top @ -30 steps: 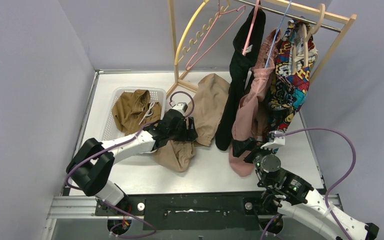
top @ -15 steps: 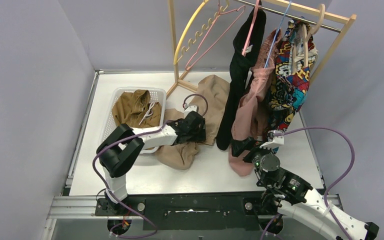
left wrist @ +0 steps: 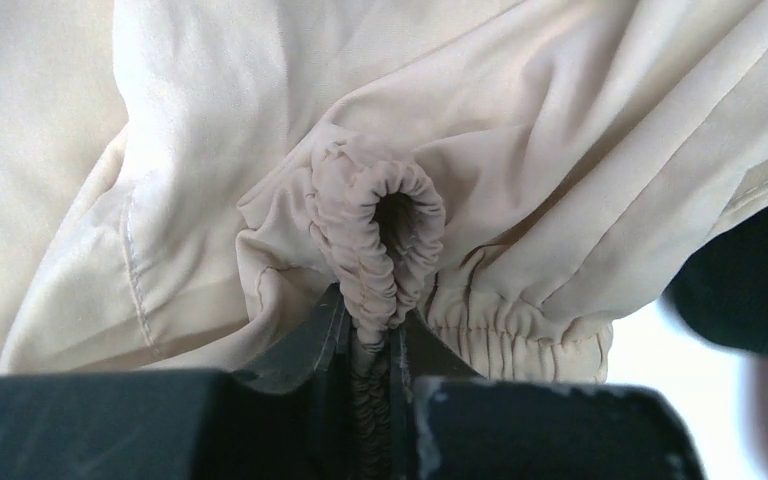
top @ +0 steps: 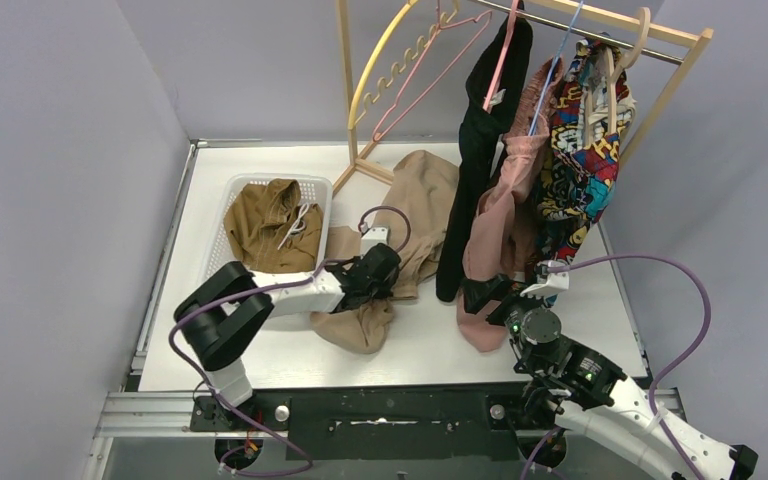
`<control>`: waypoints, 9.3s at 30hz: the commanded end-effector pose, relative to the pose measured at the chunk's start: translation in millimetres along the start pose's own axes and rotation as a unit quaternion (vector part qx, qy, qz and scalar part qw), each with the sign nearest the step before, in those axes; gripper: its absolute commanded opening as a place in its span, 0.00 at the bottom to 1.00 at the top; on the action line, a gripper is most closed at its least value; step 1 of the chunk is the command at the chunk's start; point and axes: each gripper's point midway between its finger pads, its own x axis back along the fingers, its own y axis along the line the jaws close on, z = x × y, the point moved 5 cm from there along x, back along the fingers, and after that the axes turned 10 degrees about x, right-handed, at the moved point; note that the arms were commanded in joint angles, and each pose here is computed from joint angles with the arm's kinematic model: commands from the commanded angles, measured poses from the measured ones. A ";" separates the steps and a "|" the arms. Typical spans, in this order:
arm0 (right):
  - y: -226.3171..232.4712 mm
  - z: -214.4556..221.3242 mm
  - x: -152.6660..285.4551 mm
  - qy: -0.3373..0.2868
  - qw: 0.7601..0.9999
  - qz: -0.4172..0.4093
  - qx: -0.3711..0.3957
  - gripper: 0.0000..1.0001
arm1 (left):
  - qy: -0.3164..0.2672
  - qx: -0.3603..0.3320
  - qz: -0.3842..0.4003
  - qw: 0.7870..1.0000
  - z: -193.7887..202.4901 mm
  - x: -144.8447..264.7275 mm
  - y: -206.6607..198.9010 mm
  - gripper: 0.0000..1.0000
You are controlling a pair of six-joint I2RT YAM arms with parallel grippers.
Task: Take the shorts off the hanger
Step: Pick up the shorts at the center of the board, then place the shorts in the basket.
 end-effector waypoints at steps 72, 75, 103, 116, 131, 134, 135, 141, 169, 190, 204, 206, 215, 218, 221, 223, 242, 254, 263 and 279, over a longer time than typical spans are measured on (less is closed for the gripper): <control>13.4 -22.3 -0.9 -0.038 0.999 -0.017 -0.032 0.91 | 0.204 -0.186 -0.043 0.960 74.8 36.8 55.8 0.84; 14.5 -23.2 -0.5 -0.034 0.999 -0.018 -0.029 0.91 | 0.234 -0.195 -0.036 0.952 111.0 36.7 61.3 0.83; 10.0 -23.5 3.2 -0.038 0.998 -0.013 -0.042 0.91 | -0.100 -0.040 0.064 0.992 -114.8 187.1 30.2 0.00; 13.3 -24.6 1.0 -0.039 0.998 -0.018 -0.037 0.91 | -0.217 -0.023 -0.038 0.975 -206.7 242.1 84.7 0.00; 9.4 -23.9 3.1 -0.040 0.998 -0.012 -0.039 0.91 | -0.269 0.010 -0.018 0.963 -276.4 250.0 110.6 0.00; 9.1 -22.9 2.9 -0.041 0.998 -0.013 -0.039 0.91 | -0.240 0.016 -0.016 0.970 -261.0 229.6 117.7 0.00; 9.1 -23.7 3.3 -0.042 0.998 -0.014 -0.039 0.91 | -0.232 0.020 -0.013 0.972 -256.2 224.0 120.4 0.00; 7.2 -24.1 4.2 -0.043 0.998 -0.010 -0.034 0.91 | -0.189 0.073 -0.039 0.978 -227.3 191.3 161.0 0.00; 12.3 -31.2 7.9 -0.044 0.998 -0.028 -0.024 0.91 | -0.086 0.268 -0.104 0.954 -136.5 77.9 266.9 0.00; 9.7 -31.6 7.2 -0.054 0.998 -0.022 -0.026 0.91 | -0.158 0.170 -0.212 0.949 -173.3 166.3 246.0 0.56; 10.6 -35.6 8.2 -0.057 0.998 -0.023 -0.026 0.92 | -0.180 0.113 -0.015 0.977 -248.7 188.9 170.7 0.67; 11.3 -36.0 7.9 -0.058 0.998 -0.023 -0.026 0.92 | -0.136 0.098 0.017 0.986 -239.0 161.4 156.9 0.61; 10.8 -36.5 10.5 -0.047 0.998 -0.020 -0.031 0.92 | 0.085 0.166 -0.146 0.972 -91.3 42.6 224.9 0.36; 8.9 -35.8 11.1 -0.050 0.998 -0.019 -0.034 0.92 | 0.126 0.175 -0.159 0.964 -60.8 34.5 228.2 0.29; 10.0 -36.9 10.8 -0.056 0.998 -0.023 -0.035 0.92 | 0.102 0.172 -0.147 0.969 -70.0 39.2 213.9 0.27; 12.4 -40.9 11.8 -0.058 0.997 -0.028 -0.035 0.92 | 0.077 0.172 -0.142 0.972 -84.6 49.4 210.1 0.30; 18.4 -45.1 11.8 -0.054 0.997 -0.038 -0.030 0.92 | 0.014 0.194 0.089 0.977 -116.6 146.4 142.3 0.44; 19.5 -50.7 12.5 -0.054 0.998 -0.033 -0.021 0.92 | 0.012 0.237 -0.073 0.969 -91.5 136.0 178.3 0.35; 21.7 -66.6 22.0 -0.063 0.997 -0.043 -0.019 0.92 | -0.109 0.194 0.061 0.973 -143.2 185.7 141.4 0.46; 117.1 -98.5 32.2 -0.033 0.945 -0.304 0.111 0.84 | -0.134 0.118 0.191 0.965 -165.1 217.2 93.9 0.48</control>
